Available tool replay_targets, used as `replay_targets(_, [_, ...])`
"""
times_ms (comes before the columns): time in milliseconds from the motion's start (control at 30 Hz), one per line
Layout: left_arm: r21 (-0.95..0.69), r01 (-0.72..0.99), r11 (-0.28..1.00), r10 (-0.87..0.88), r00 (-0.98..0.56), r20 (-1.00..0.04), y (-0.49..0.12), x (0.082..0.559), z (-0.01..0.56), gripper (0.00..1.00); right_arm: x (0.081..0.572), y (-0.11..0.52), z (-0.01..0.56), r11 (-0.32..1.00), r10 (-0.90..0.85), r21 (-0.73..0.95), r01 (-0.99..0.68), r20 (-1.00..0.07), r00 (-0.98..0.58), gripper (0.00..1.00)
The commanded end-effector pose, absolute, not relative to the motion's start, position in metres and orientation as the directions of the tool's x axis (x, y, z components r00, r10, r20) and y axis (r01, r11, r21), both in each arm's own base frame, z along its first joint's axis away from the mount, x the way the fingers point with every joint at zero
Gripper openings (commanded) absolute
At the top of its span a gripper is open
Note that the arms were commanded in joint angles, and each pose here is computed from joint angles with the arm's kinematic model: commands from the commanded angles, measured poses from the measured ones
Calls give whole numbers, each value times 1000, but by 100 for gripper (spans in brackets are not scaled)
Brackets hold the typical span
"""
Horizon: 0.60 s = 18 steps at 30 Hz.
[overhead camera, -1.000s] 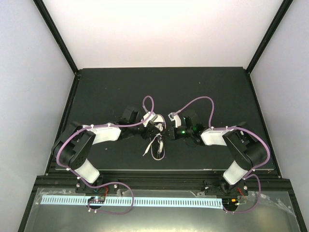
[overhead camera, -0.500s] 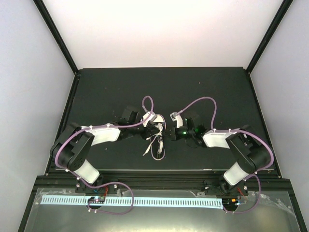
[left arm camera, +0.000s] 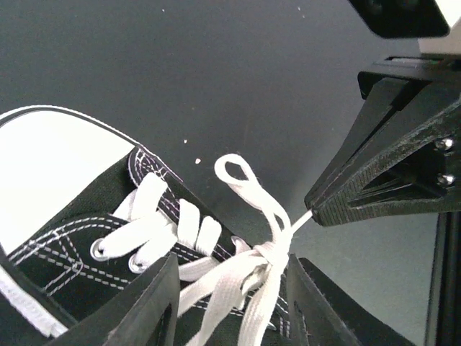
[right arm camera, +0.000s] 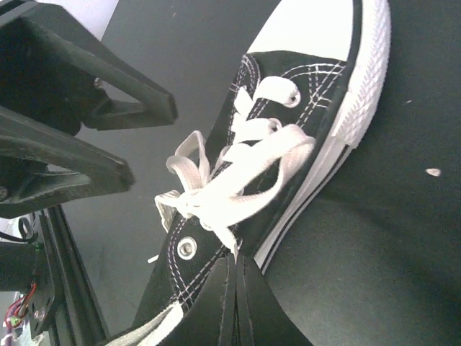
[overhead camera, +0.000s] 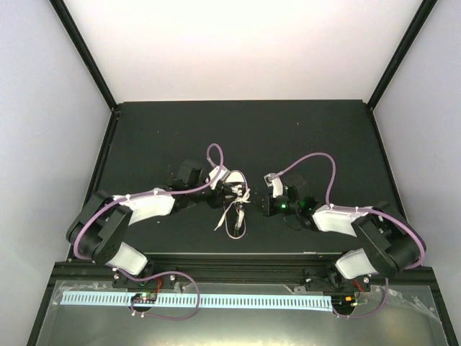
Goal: Tie the shoes
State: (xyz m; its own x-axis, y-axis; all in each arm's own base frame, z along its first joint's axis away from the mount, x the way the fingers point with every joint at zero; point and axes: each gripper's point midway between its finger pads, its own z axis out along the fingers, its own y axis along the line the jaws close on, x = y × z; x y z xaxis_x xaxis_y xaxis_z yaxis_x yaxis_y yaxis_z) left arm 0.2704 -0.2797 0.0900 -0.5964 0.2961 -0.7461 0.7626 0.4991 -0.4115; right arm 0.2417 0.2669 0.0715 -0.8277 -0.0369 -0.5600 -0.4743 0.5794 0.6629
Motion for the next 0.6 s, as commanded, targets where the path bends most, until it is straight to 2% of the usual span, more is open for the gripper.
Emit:
replay_targets(0, [-405,741,536,210,-582,-786,-271,278,112,46,245,255,72,617,8,649,-444,-570,-822,2])
replay_targets(167, [-498,641,584,107,-669,-735,-255,276,106,53,240,247,64,641,20,647,-413,-552,-834,2])
replay_targets(367, [-639,515,572,-26,-767,-642,-244,265,93,55,232,224,45,698,69,640,-321,-507,-859,1])
replay_targets(567, [-690,479,543,-64,-796,-602,-246,262,94,54,225,206,35,732,116,633,-253,-482,-868,2])
